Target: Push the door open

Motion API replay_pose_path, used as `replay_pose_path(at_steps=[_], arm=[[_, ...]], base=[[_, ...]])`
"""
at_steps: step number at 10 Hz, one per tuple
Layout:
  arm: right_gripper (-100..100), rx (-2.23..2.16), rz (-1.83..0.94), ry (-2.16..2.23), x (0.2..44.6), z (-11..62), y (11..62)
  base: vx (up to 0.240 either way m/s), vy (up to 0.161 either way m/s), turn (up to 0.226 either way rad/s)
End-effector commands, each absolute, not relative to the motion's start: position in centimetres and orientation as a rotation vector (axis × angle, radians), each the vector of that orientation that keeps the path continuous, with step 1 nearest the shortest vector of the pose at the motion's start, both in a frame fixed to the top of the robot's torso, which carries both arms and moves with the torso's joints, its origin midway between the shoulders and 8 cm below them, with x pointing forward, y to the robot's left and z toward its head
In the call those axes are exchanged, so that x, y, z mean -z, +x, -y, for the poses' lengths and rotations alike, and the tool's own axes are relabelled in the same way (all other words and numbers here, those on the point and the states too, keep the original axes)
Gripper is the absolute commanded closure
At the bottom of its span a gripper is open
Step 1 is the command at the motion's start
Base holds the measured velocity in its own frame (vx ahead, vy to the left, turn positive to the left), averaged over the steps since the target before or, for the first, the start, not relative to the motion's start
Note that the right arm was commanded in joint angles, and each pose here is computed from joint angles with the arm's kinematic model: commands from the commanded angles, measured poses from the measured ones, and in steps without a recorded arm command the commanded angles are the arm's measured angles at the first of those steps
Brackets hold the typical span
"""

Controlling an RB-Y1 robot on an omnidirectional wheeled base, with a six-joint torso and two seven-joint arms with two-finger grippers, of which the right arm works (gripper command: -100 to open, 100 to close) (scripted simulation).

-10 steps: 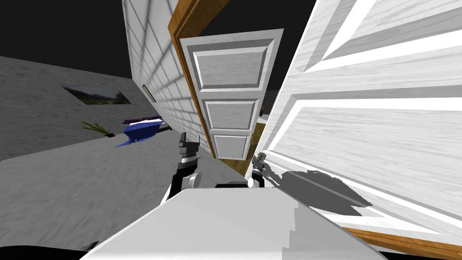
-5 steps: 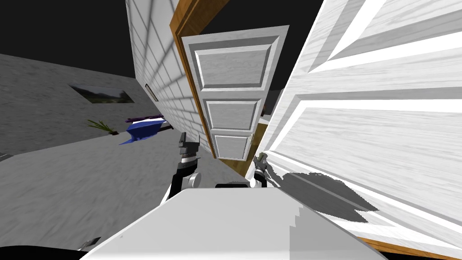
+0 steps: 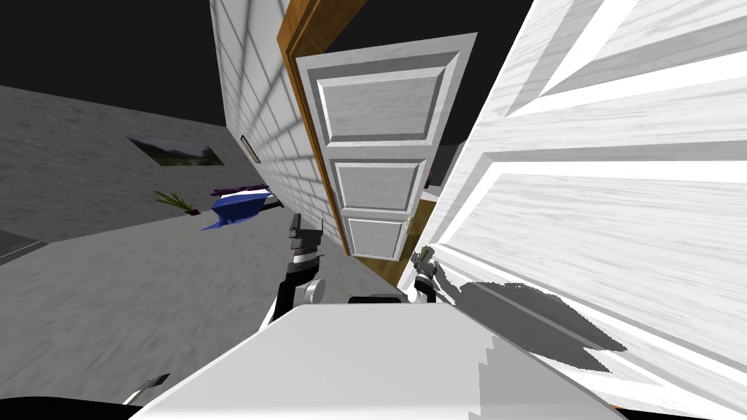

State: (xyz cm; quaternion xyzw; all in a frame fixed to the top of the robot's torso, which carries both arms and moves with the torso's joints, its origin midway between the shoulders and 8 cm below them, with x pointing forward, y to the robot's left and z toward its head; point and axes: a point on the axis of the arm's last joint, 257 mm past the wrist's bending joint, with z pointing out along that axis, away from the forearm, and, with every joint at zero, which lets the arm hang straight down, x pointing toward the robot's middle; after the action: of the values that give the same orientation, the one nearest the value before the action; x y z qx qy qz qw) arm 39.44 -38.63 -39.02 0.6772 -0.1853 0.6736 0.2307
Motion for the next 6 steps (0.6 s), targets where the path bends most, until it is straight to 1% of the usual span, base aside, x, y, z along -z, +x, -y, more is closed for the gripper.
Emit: replay_pose_path(at_steps=[1,6], arm=[[100,-1.815,0.525,1.820,39.0,41.3,37.8],[100,-1.785,0.546,1.797,39.0,43.2,36.9]], base=[[0.037,-0.020,0.023],[0.019,-0.005,0.029]])
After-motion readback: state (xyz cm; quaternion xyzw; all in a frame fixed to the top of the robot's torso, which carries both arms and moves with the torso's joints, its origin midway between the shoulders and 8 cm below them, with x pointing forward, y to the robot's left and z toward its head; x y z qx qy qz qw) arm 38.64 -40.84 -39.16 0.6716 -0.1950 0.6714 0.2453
